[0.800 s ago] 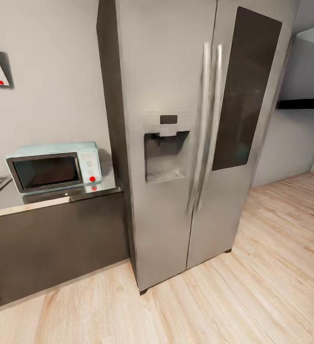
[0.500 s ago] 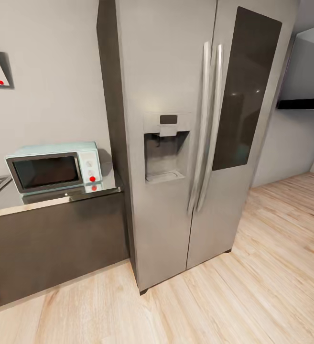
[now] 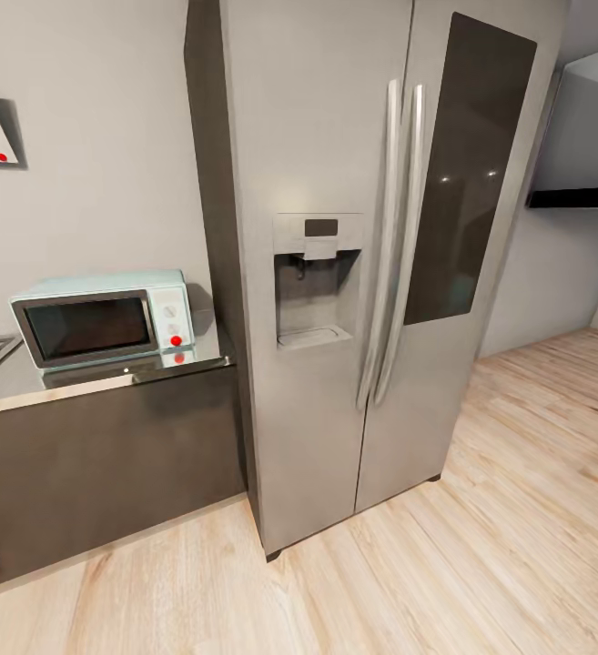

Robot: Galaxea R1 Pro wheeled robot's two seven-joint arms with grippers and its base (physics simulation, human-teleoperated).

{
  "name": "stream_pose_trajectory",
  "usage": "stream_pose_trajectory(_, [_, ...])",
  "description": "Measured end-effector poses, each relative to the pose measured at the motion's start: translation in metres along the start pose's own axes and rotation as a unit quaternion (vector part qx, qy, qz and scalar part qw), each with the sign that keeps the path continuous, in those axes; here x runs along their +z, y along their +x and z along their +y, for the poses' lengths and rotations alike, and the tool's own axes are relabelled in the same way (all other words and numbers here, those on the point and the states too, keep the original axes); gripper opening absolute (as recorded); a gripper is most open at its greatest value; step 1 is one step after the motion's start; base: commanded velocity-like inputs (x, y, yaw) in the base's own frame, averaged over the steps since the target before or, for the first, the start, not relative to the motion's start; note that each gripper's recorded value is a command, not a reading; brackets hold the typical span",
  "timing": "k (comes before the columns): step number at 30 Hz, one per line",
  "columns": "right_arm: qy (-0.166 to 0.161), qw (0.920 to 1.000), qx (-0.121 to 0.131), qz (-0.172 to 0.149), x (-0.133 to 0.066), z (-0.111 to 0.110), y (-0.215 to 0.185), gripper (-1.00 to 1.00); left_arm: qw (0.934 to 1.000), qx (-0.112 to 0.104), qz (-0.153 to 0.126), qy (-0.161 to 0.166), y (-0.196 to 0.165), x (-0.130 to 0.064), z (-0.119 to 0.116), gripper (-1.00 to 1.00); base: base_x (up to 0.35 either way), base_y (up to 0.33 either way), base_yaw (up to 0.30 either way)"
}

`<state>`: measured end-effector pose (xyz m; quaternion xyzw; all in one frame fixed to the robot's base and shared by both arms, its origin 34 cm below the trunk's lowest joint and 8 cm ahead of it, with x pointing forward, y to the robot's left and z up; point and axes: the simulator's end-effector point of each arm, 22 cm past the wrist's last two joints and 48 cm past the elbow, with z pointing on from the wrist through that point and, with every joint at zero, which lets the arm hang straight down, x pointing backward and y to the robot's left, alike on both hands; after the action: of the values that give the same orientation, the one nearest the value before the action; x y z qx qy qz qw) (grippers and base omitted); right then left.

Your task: In the kitchen, take the popcorn bag from the countertop, put it into the microwave, and heat it until the popcorn is cooked so the cooked popcorn ends up inside the bag.

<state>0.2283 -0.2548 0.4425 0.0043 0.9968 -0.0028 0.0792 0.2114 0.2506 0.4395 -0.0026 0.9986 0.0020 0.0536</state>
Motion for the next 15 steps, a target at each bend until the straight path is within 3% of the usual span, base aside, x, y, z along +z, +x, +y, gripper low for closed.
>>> stream_pose_trajectory(1, [0.0,0.9995,0.001,-0.033,-0.001,-0.001,-0.031,1.0,0.9985,-0.001,-0.054,0.0,-0.055,-0.001,0.0,1.0,0.0,0.0,0.0])
stream_pose_trajectory(2, [0.0,0.9946,0.002,-0.103,-0.009,-0.001,-0.099,1.0,0.9943,-0.001,-0.106,0.0,-0.124,-0.007,-0.001,1.0,0.0,0.0,0.0])
stream_pose_trajectory(3, [0.0,0.9798,0.003,-0.2,-0.036,-0.001,-0.189,1.0,0.9918,-0.002,-0.128,0.0,-0.138,-0.011,0.0,1.0,0.0,0.0,0.0])
stream_pose_trajectory(4, [0.0,0.9512,0.003,-0.309,-0.088,-0.001,-0.284,1.0,0.9901,-0.002,-0.14,0.001,-0.147,-0.013,-0.001,1.0,0.0,0.0,0.0])
stream_pose_trajectory(8, [-0.001,0.9256,0.004,-0.379,-0.132,-0.001,-0.35,1.0,0.9833,-0.002,-0.182,0.002,-0.185,-0.024,-0.002,1.0,0.0,0.0,0.0])
stream_pose_trajectory(11, [0.002,0.9127,0.002,-0.409,-0.153,-0.004,-0.386,1.0,0.9754,-0.005,-0.22,0.004,-0.221,-0.037,-0.004,1.0,0.0,0.0,0.0])
stream_pose_trajectory(15, [0.002,0.8975,0.0,-0.441,-0.174,-0.004,-0.407,1.0,0.9693,-0.006,-0.246,0.004,-0.243,-0.047,-0.004,1.0,0.0,0.0,0.047])
